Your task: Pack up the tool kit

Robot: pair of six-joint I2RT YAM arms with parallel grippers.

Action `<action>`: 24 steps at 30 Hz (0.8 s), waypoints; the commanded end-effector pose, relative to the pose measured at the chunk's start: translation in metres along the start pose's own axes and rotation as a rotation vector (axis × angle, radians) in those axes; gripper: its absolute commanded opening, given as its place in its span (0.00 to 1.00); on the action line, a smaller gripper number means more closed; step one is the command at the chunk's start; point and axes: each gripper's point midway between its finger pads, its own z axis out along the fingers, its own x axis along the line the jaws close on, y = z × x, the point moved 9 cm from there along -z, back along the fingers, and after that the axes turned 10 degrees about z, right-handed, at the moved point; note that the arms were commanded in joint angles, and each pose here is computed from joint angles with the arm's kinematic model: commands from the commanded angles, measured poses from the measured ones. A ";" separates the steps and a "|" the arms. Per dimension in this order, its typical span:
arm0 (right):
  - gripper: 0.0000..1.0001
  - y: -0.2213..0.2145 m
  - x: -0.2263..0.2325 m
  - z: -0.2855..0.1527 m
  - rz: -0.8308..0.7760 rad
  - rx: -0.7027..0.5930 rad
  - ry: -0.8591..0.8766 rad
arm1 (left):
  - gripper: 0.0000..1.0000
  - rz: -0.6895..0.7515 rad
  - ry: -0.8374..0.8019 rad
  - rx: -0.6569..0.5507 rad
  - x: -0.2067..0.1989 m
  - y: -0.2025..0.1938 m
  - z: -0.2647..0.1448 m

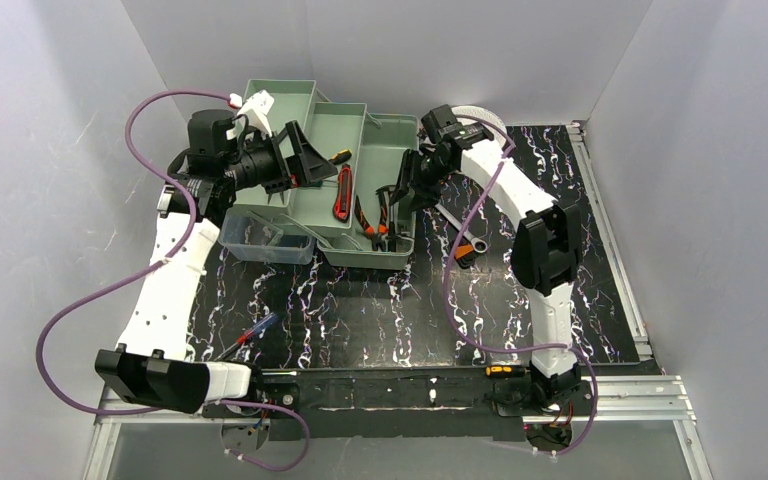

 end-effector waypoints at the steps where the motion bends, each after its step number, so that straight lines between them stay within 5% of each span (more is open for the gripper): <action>1: 0.57 -0.001 0.018 -0.042 -0.066 -0.114 0.058 | 0.98 0.019 -0.006 -0.018 -0.008 -0.002 -0.011; 17: 0.57 0.026 -0.001 -0.090 -0.128 -0.316 -0.047 | 0.98 0.016 0.020 -0.009 -0.004 0.005 -0.006; 24: 0.53 -0.006 -0.002 -0.078 -0.186 -0.203 -0.063 | 0.98 0.037 0.037 -0.008 -0.002 0.013 -0.002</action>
